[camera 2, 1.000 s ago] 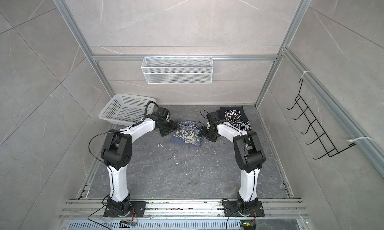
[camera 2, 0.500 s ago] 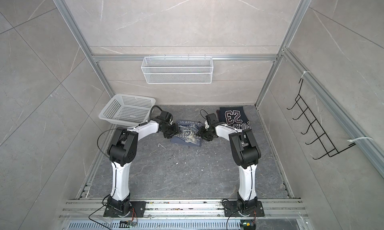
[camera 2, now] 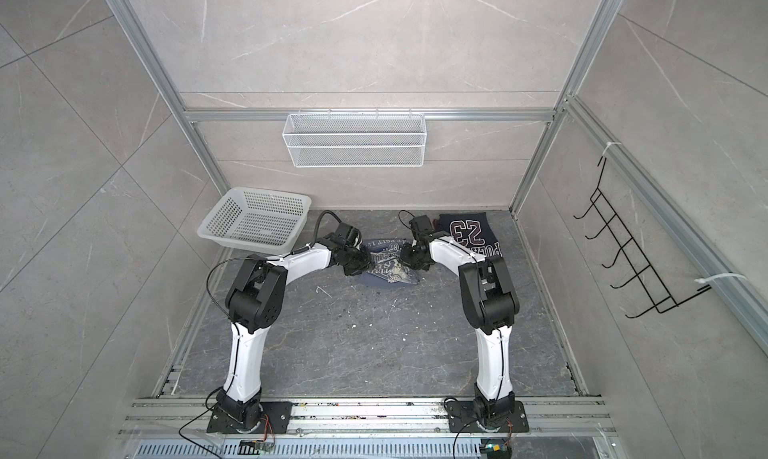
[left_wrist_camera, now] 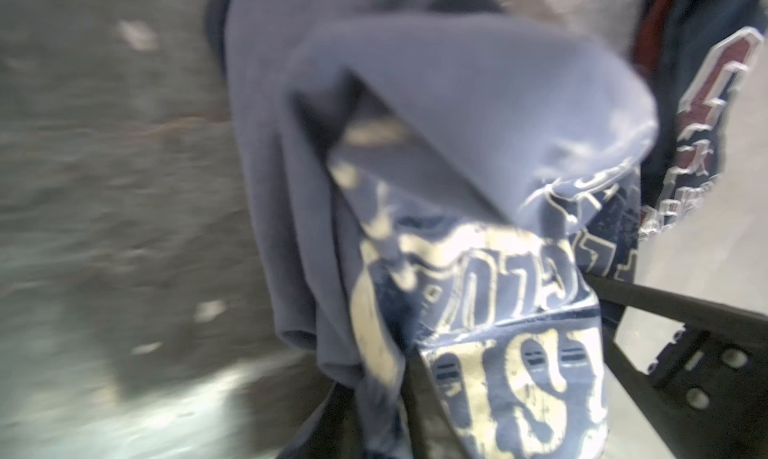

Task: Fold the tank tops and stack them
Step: 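Grasp the folded tank top's edges with both grippers and lift it, then carry the folded tank top with both grippers onto the navy '23' top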

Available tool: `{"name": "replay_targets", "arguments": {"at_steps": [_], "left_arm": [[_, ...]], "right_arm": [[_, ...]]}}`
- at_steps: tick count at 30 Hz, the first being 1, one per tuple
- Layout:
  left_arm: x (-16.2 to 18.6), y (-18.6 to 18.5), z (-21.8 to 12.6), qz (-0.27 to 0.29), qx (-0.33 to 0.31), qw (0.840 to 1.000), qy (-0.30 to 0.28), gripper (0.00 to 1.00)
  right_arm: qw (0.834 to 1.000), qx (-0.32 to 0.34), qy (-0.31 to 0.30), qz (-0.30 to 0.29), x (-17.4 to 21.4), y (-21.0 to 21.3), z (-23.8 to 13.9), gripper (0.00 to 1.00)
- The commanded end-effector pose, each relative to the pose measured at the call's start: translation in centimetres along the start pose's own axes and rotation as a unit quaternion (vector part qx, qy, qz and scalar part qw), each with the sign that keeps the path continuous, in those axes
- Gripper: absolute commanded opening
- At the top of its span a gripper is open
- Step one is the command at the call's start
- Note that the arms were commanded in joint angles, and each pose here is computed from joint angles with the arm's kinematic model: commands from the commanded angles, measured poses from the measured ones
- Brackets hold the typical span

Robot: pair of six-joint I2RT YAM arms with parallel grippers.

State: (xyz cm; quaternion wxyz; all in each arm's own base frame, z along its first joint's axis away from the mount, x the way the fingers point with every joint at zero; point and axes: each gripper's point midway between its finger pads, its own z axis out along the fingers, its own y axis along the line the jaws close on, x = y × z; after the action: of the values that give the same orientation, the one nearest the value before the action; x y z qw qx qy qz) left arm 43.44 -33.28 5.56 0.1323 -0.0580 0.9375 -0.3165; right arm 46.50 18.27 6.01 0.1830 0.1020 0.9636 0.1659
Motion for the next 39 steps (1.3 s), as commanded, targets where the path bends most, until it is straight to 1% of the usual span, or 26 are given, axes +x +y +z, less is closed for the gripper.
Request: {"name": "replay_targets", "arguments": {"at_steps": [1,2,7,10,12,13,17,19,23,27,33,39], "left_arm": [[-2.7,-6.5,-2.1,0.022,0.091,0.994,-0.049,0.08],[-3.1,-7.6,-2.4,0.026,0.104,0.993,-0.058,0.06],[-4.4,-12.0,-2.2,0.049,0.156,0.984,-0.076,0.0],[-4.9,-14.6,-1.3,0.06,0.187,0.977,-0.082,0.0],[-5.2,-16.9,-1.3,0.071,0.215,0.97,-0.085,0.0],[-4.9,-16.8,0.3,0.07,0.216,0.971,-0.076,0.0],[-4.8,-19.8,1.3,0.08,0.248,0.962,-0.081,0.0],[-4.9,-20.7,1.5,0.078,0.259,0.959,-0.083,0.0],[-5.3,-22.6,1.0,0.088,0.28,0.949,-0.111,0.0],[-5.1,-25.0,1.1,0.106,0.307,0.939,-0.117,0.0],[-5.4,-26.7,1.2,0.12,0.326,0.926,-0.144,0.0],[-6.0,-27.9,1.2,0.135,0.351,0.911,-0.171,0.0]], "right_arm": [[0.996,0.059,-0.063,-0.039,-3.1,-0.5,-5.4,0.0],[0.994,0.074,-0.074,-0.043,-3.7,-0.7,-6.3,0.0],[0.978,0.145,-0.133,-0.065,-6.5,-1.9,-10.8,0.0],[0.963,0.195,-0.168,-0.077,-8.1,-3.0,-12.9,0.0],[0.954,0.223,-0.185,-0.083,-9.0,-3.8,-13.8,0.0],[0.95,0.23,-0.192,-0.086,-9.4,-4.0,-14.2,0.0],[0.936,0.252,-0.224,-0.098,-11.1,-4.8,-15.1,0.0],[0.934,0.252,-0.234,-0.098,-11.8,-5.1,-15.3,0.0],[0.927,0.252,-0.258,-0.103,-13.1,-5.4,-15.2,0.0],[0.921,0.258,-0.274,-0.101,-14.3,-6.4,-15.0,0.0],[0.915,0.251,-0.304,-0.088,-15.0,-7.9,-15.4,0.0],[0.916,0.206,-0.338,-0.072,-16.2,-10.1,-15.6,0.0]]}}
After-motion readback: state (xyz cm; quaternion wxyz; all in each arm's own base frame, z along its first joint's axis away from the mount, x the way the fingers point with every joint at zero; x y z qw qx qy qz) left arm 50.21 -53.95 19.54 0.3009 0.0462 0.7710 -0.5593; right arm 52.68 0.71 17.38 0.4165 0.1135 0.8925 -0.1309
